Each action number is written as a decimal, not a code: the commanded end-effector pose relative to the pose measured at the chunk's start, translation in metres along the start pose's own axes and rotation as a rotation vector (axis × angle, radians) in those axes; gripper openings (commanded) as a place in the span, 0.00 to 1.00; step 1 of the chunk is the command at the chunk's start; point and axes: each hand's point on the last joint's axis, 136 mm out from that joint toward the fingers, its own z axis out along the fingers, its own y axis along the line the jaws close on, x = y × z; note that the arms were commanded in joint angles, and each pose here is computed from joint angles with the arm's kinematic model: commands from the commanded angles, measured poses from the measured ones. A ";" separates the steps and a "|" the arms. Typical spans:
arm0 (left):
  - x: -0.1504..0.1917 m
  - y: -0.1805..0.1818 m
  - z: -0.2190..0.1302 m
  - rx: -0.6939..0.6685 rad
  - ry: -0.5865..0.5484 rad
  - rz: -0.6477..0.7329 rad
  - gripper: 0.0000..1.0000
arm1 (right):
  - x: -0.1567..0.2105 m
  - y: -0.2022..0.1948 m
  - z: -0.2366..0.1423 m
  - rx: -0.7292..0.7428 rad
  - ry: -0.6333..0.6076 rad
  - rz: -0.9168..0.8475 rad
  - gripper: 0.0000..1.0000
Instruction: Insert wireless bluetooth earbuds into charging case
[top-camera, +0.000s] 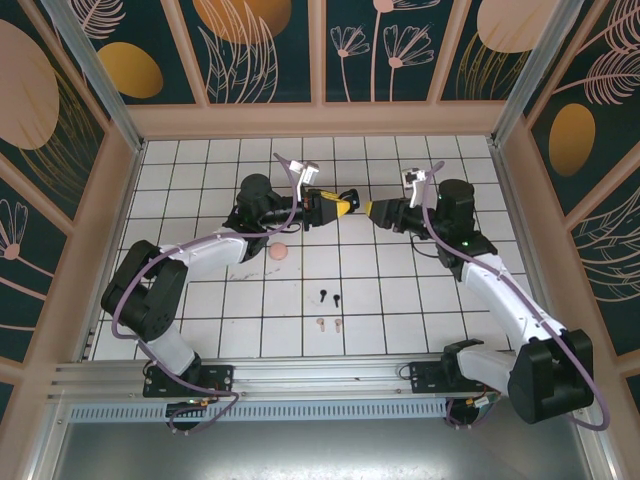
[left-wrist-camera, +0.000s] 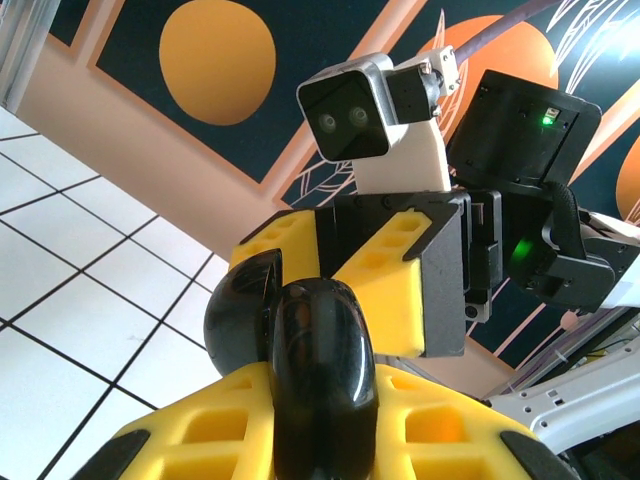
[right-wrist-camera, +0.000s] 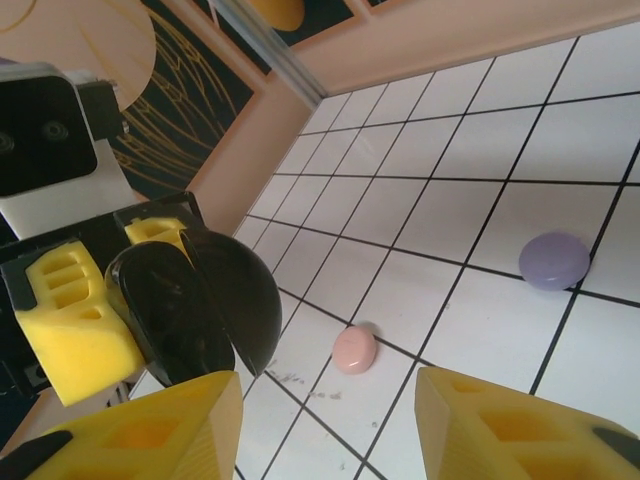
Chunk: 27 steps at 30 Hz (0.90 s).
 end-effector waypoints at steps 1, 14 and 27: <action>-0.010 -0.014 0.003 0.049 -0.012 0.056 0.00 | -0.010 0.019 0.005 -0.069 -0.003 -0.039 0.48; -0.010 -0.015 0.003 0.053 -0.012 0.053 0.00 | -0.018 0.021 0.016 -0.047 -0.012 -0.045 0.44; -0.011 -0.018 0.004 0.065 -0.012 0.058 0.00 | -0.021 0.020 0.026 -0.047 0.000 -0.036 0.40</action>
